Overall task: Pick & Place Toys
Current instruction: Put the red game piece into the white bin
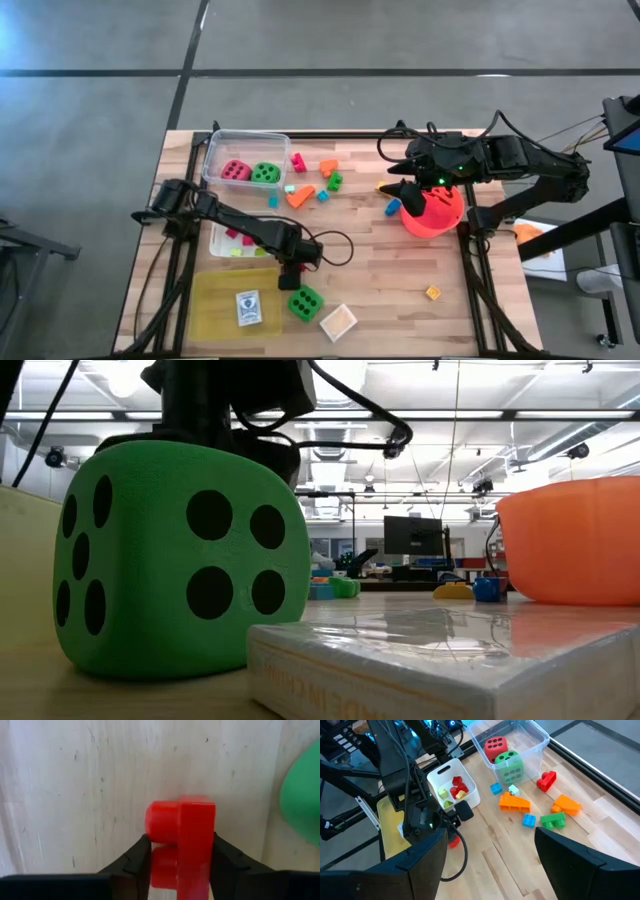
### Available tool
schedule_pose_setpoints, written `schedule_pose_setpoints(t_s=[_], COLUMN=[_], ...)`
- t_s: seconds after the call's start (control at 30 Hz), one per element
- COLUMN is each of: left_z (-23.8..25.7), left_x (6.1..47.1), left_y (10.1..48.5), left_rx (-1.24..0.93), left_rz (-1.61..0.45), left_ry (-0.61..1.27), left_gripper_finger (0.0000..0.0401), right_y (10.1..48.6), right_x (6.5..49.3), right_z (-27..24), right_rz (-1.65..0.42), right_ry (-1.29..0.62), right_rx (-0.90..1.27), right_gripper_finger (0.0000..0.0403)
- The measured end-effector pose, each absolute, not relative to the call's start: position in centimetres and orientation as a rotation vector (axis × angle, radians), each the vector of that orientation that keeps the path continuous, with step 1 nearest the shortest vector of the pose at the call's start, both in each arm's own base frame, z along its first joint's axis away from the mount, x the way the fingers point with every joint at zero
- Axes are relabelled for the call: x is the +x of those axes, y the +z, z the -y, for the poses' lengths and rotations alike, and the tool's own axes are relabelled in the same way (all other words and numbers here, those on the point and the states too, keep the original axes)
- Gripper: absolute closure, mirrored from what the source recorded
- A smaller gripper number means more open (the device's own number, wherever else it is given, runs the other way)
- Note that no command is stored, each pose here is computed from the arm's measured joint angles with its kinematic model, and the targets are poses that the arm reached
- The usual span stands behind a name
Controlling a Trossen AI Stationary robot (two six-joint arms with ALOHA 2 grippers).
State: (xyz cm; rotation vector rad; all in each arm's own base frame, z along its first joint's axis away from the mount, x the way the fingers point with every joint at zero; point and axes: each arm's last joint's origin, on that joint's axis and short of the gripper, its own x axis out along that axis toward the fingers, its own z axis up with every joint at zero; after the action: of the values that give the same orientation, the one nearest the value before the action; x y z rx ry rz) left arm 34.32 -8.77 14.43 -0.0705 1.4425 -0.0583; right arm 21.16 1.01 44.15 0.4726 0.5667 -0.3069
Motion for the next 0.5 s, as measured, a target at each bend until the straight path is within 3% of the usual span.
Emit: schedule_pose_setpoints(t_s=[0.2,0.5], left_z=[8.79,8.85], left_x=[34.37,34.54], left_y=[14.62,15.02], left_rx=[-0.073,-0.084], left_rz=[-1.435,-1.417], left_ry=[-0.060,-0.069], left_gripper_finger=[0.0282,0.0351], right_y=[44.14,44.14], right_x=[21.18,21.19], right_z=[-1.02,-1.08], right_rz=[-0.567,-0.569], right_ry=[-0.306,-0.303], right_rx=[0.470,0.466], right_gripper_finger=[0.0110,0.0110])
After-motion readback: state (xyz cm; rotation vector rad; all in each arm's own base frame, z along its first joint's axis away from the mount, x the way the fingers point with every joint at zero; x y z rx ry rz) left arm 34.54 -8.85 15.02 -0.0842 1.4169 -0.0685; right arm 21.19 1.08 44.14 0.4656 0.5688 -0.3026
